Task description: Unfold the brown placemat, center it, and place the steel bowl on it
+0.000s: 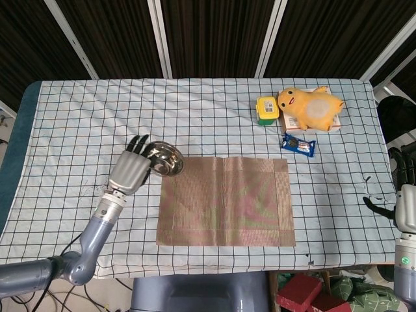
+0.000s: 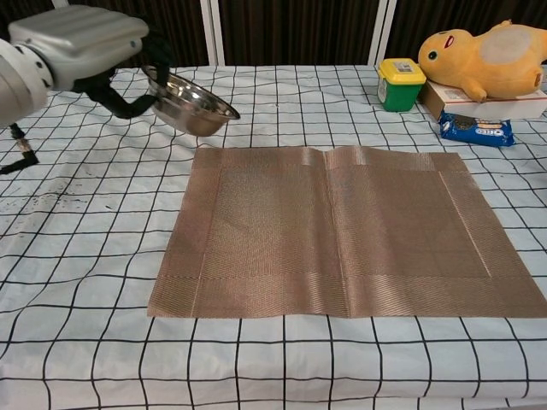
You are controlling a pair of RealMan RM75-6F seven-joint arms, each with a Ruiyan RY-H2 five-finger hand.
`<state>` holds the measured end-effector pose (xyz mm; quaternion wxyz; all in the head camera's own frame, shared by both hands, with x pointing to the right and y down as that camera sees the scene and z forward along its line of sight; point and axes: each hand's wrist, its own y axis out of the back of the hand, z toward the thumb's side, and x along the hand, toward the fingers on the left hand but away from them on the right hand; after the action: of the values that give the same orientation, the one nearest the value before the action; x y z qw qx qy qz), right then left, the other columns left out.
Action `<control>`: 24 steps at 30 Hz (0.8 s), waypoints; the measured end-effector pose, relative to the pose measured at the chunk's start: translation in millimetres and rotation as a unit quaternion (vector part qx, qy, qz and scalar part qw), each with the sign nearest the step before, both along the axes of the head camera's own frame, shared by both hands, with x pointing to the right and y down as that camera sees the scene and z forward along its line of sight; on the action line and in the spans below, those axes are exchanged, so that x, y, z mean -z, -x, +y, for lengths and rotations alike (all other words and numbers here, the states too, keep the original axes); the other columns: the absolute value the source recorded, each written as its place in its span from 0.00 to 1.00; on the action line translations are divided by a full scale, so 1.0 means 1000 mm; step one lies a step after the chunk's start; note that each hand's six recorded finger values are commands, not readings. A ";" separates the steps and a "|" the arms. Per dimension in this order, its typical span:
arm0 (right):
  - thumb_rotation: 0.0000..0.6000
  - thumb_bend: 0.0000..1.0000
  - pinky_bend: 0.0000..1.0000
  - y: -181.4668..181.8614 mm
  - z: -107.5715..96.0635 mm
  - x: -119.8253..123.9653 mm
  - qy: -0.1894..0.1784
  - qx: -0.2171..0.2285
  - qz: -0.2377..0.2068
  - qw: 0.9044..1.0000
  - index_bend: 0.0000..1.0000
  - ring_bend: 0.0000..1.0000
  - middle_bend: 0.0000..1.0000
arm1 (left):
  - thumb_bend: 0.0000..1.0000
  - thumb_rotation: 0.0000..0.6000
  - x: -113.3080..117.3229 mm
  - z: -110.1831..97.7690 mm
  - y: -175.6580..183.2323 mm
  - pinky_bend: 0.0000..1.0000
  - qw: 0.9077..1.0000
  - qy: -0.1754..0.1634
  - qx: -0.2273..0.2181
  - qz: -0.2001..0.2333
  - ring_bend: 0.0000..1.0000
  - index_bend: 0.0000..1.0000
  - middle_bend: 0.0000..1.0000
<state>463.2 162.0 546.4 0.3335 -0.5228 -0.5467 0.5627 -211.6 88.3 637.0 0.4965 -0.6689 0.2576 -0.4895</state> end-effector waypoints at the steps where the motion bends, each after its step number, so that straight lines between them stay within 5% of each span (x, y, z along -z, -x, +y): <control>1: 1.00 0.06 0.17 -0.001 0.000 0.000 0.001 -0.001 0.000 1.000 0.02 0.00 0.00 | 0.47 1.00 -0.002 0.003 -0.012 0.12 1.000 0.004 -0.007 0.009 0.06 0.57 0.23; 16: 1.00 0.06 0.17 -0.003 0.000 0.000 0.004 -0.007 -0.001 1.000 0.03 0.00 0.00 | 0.47 1.00 -0.034 0.039 -0.123 0.13 0.995 0.033 -0.067 0.066 0.06 0.57 0.23; 24: 1.00 0.06 0.17 -0.004 0.000 0.000 0.005 -0.009 -0.003 1.000 0.02 0.00 0.00 | 0.45 1.00 -0.050 0.056 -0.146 0.14 0.992 0.039 -0.102 0.062 0.06 0.57 0.23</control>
<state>466.9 161.8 546.7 0.3245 -0.5211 -0.5492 0.5671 -65.5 144.3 687.5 0.5005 -0.7395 0.1997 -0.4034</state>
